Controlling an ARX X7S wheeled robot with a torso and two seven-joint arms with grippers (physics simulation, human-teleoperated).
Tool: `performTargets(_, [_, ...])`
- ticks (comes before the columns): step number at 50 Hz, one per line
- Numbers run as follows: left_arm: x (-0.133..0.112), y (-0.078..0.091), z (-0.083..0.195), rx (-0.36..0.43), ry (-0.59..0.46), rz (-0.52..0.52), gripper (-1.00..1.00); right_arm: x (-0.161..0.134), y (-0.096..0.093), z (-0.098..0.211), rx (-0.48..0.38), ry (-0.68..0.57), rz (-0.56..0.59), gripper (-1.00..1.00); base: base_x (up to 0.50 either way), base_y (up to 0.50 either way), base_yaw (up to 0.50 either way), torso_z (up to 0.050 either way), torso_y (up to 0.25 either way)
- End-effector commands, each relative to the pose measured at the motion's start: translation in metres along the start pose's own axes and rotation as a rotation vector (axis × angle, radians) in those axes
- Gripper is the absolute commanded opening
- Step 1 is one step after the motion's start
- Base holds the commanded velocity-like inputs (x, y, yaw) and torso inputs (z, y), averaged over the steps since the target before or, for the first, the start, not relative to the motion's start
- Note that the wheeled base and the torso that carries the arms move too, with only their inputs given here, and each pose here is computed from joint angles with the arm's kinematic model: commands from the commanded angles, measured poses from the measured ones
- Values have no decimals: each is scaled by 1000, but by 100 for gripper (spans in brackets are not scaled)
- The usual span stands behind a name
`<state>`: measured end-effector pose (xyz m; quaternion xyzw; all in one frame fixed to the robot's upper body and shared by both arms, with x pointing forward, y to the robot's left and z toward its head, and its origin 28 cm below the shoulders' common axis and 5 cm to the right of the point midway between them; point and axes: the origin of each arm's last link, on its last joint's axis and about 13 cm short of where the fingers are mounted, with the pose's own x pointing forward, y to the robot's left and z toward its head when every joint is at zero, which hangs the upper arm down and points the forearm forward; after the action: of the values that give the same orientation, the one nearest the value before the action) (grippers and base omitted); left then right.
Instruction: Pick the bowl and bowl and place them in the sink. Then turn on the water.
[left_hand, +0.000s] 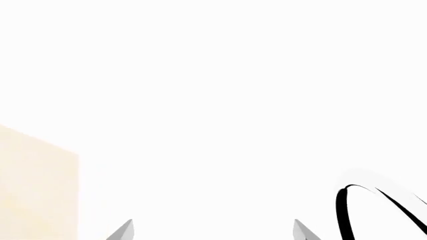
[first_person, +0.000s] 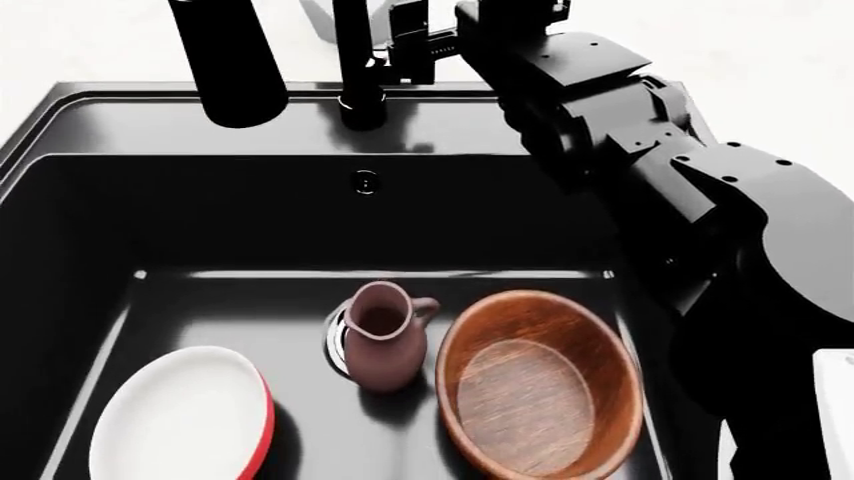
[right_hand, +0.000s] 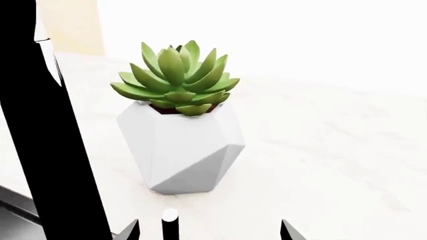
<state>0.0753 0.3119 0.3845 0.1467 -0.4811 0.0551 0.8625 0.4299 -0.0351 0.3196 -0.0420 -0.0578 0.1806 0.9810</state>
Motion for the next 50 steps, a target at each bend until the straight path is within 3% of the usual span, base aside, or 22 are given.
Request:
performTargets(1, [0,-1,2,-1,1,-8,100,0,-3,2,15,1,-7,100,0,0,0,0,0])
performTargets(9, [0,-4,5,37,-22,-27,100,-1,-5,0,4,11,-11,100,0,0,0,0,-11])
performTargets(12, [0,-3,4,6,-19,-14,100,-1,-4,2,2,8,-6,100,0,0,0,3,-83])
performTargets(23, [-1,-3,5,8,-29,-14,100,0,-2,8,-9,-5,11,100,0,0,0,1,-6])
performTargets(29, [-2,-5,2,55,-30,-37,100,0,-2,10,-11,-9,14,100,0,0,0,0,-13])
performTargets(31, [-2,-4,2,2,-21,-29,100,0,-2,10,-11,-11,14,100,0,0,0,12,-180])
performTargets(32, [-2,-4,2,42,-37,-23,100,0,-2,10,-11,-11,17,100,0,0,0,12,-137])
performTargets(37, [-3,-3,3,7,-35,-22,100,0,-1,12,-11,-12,19,100,0,0,0,11,-77])
performTargets(50, [-3,-5,4,9,-39,-28,100,0,-1,13,-12,-18,31,100,0,0,0,9,-42])
